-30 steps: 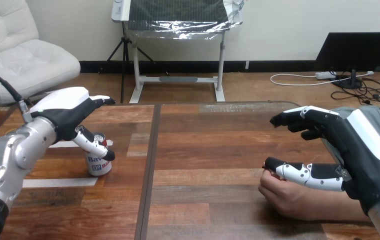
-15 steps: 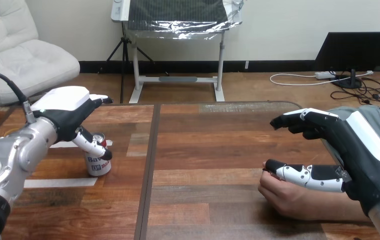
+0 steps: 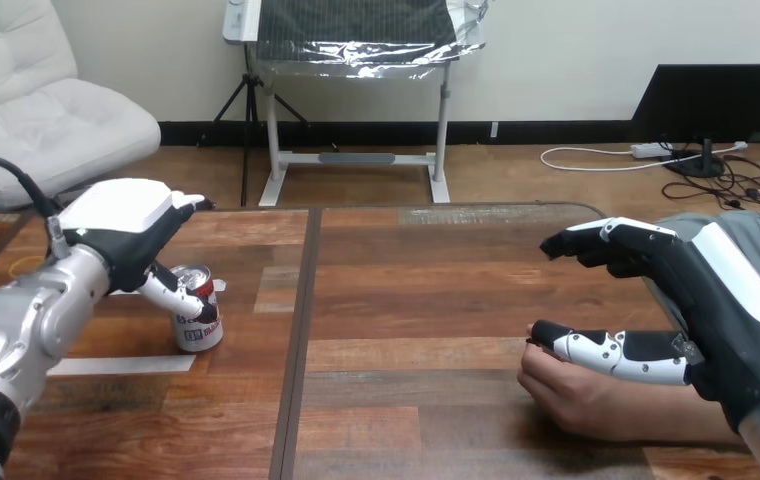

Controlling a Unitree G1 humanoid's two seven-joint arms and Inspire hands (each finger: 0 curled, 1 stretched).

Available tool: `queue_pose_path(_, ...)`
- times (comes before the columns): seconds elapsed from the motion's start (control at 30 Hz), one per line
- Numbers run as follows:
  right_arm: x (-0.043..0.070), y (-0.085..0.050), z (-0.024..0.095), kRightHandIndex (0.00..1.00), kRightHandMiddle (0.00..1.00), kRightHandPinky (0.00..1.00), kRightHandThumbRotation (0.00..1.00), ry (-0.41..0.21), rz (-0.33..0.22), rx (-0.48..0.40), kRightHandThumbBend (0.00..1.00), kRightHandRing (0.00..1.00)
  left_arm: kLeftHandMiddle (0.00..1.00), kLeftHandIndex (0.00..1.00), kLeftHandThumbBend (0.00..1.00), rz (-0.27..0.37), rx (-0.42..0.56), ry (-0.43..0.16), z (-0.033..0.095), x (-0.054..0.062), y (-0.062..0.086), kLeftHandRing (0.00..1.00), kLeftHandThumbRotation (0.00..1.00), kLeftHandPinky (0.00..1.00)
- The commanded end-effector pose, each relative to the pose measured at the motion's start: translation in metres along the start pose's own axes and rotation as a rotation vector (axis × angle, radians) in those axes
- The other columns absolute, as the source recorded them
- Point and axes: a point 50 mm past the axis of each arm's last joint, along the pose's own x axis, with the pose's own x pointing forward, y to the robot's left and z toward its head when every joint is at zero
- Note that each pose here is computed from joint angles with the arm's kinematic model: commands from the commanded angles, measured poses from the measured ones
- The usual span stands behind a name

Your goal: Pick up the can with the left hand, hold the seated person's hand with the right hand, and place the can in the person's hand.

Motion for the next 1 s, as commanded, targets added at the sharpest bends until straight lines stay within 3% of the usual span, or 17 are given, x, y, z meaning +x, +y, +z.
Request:
queue_pose_path(0.0, 0.004, -0.014, 0.019, 0.7, 0.77, 0.82, 0.0, -0.085, -0.059, -0.053, 0.65, 0.79, 0.94, 0.92, 0.89, 0.12, 0.035, -0.023, 0.006, 0.009, 0.032, 0.93, 0.38, 0.89)
queue_pose_path(0.33, 0.004, -0.015, 0.018, 0.7, 0.77, 0.81, 0.0, -0.084, -0.055, -0.059, 0.65, 0.79, 0.94, 0.92, 0.88, 0.119, 0.041, -0.006, 0.005, 0.012, 0.025, 0.93, 0.4, 0.91)
queue_pose_path(0.73, 0.003, -0.016, 0.019, 0.69, 0.75, 0.8, 0.0, -0.085, -0.048, -0.067, 0.65, 0.77, 0.94, 0.92, 0.86, 0.064, 0.025, 0.023, 0.004, 0.015, 0.015, 0.92, 0.46, 0.89)
queue_pose_path(0.97, 0.003, -0.016, 0.019, 0.69, 0.75, 0.8, 0.0, -0.081, -0.045, -0.066, 0.65, 0.77, 0.94, 0.92, 0.86, 0.037, -0.034, 0.048, 0.004, 0.016, 0.007, 0.92, 0.47, 0.89)
